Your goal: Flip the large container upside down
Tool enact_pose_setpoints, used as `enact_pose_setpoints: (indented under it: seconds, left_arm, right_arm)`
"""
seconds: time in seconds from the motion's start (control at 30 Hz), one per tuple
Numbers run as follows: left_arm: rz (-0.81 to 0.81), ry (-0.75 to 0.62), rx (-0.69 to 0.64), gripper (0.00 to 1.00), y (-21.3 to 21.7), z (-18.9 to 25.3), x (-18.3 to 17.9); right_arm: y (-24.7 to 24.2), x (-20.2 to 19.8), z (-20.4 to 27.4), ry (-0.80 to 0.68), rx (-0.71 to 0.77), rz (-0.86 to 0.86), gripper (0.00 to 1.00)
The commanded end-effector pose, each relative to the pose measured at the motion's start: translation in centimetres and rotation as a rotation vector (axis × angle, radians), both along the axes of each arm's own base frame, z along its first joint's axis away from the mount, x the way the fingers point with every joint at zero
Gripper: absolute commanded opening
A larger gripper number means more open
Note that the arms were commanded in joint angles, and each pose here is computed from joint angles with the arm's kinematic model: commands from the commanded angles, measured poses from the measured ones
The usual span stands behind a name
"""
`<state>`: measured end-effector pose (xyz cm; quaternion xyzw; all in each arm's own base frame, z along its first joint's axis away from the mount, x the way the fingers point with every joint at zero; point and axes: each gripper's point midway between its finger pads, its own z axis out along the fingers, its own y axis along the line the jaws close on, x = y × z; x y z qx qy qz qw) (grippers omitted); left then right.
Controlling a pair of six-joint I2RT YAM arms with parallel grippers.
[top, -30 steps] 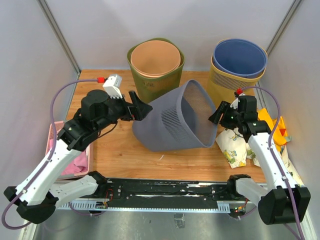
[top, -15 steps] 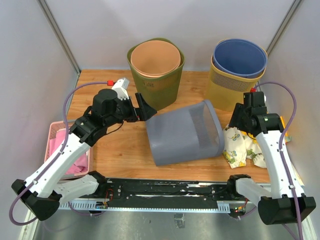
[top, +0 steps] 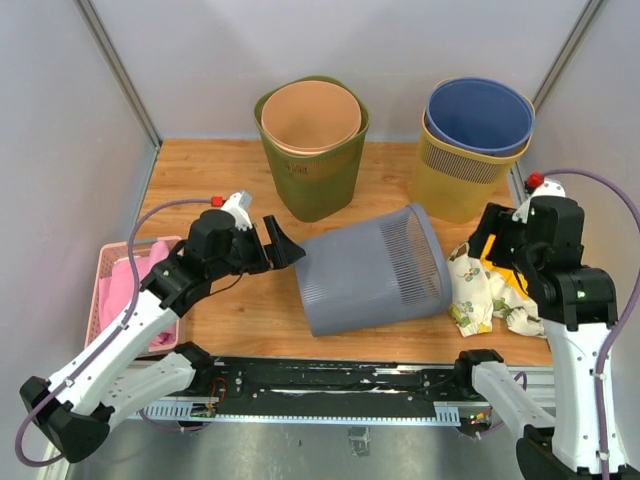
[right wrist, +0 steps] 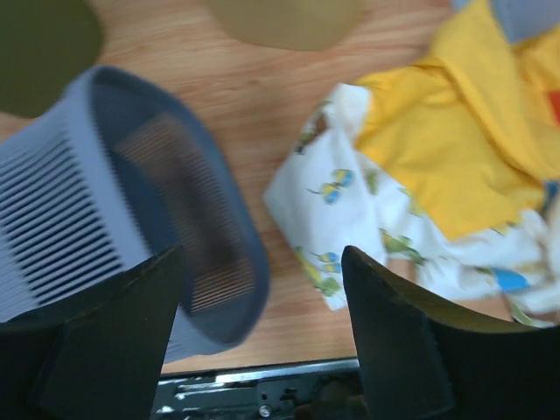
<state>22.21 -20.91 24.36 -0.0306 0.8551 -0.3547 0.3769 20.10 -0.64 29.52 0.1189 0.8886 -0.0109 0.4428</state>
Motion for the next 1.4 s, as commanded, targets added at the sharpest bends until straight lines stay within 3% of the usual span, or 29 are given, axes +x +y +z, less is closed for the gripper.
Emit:
enact_pose_setpoints:
  seconds: [0.0, 0.17, 0.27, 0.47, 0.77, 0.97, 1.17, 1.37]
  left_arm:
    - [0.021, 0.012, -0.144, 0.99, -0.5, 0.6, -0.9]
    - [-0.110, -0.011, -0.316, 0.99, -2.6, 2.0, -2.8]
    - [-0.159, -0.005, -0.347, 0.98, -3.3, 2.2, -3.3]
    - [-0.223, 0.016, -0.322, 0.96, -4.5, 2.3, -2.9]
    - [-0.308, -0.043, -0.349, 0.96, -6.3, 6.6, -2.0]
    - [-0.178, 0.050, -0.224, 0.99, -4.8, 2.5, -0.7]
    - [-0.038, 0.052, -0.174, 0.99, -2.6, -0.1, 0.1]
    - [-0.116, 0.091, -0.223, 0.99, -4.0, -1.6, -0.6]
  right_arm:
    - [8.0, 2.4, 0.3, -0.001, 0.240, 0.394, 0.74]
    - [11.8, 2.3, -0.6, 0.028, 0.390, 0.575, 0.75]
    - [12.9, 2.2, -1.3, 0.052, 0.449, 0.613, 0.77]
    - [11.4, 2.9, -5.3, 0.183, 0.437, 0.468, 0.71]
    - [12.7, 3.4, -6.4, 0.172, 0.549, 0.443, 0.60]
    - [12.6, 3.5, -6.7, 0.167, 0.551, 0.424, 0.61]
    - [12.4, 3.5, -7.3, 0.179, 0.545, 0.414, 0.70]
    - [12.2, 3.6, -8.1, 0.199, 0.535, 0.402, 0.75]
